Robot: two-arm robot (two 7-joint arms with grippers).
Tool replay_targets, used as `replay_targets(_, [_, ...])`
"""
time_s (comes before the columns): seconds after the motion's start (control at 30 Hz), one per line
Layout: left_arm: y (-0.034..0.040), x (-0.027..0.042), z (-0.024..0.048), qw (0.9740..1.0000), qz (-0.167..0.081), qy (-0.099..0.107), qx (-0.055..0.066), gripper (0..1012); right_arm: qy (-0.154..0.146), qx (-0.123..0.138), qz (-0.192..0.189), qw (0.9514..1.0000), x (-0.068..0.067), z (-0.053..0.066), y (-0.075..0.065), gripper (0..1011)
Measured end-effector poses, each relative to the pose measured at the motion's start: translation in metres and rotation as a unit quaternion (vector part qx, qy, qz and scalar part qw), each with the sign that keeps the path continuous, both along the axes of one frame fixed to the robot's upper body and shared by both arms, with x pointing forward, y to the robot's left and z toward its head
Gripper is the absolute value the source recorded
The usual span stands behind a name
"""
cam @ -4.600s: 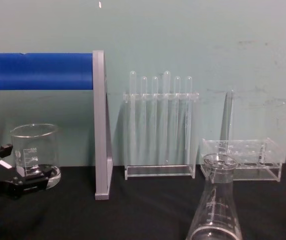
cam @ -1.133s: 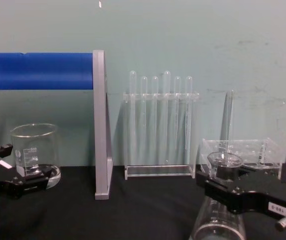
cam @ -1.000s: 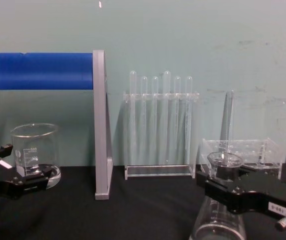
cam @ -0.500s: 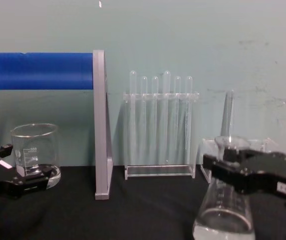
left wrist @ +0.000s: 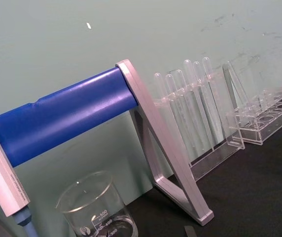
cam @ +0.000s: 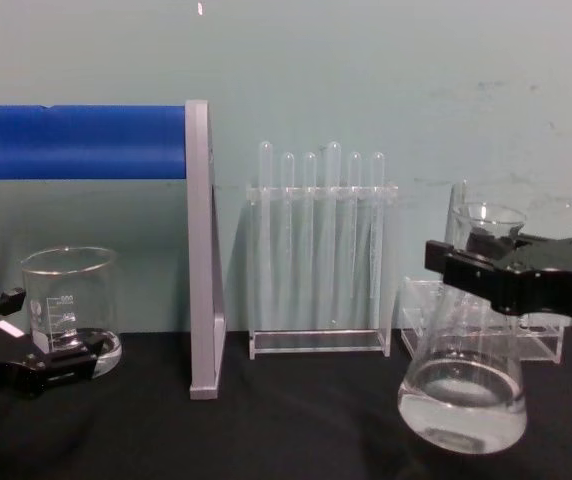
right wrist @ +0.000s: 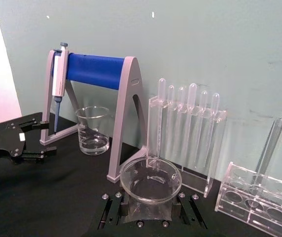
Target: Grasp the erlenmeyer flask with one hand, shake it three times, then place it back.
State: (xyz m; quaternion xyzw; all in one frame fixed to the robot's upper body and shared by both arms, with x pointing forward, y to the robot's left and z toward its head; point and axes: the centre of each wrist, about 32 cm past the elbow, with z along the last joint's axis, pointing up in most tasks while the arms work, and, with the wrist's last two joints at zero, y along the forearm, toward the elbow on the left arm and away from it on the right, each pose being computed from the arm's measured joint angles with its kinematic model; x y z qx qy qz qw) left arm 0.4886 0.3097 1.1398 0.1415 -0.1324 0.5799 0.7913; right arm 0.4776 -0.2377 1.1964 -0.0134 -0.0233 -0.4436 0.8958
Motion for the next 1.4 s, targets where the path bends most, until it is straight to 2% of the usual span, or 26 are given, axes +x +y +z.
replay_targets(0.73, [0.0000,0.0000,0.0000,1.0000,0.000,0.000,0.000,1001,0.002,0.000,0.001,1.0000,-0.001,0.001,0.003,453])
replay_targets(1.1, [0.0000,0.0000,0.0000,1.0000,0.000,0.000,0.000,1001,0.005,-0.002,0.048,0.9989,-0.013,-0.001,0.019,453])
replay_targets(1.4, [0.0000,0.0000,0.0000,1.0000,0.000,0.000,0.000,1001,0.006,-0.005,0.100,0.9950,-0.027,-0.001,0.031,453])
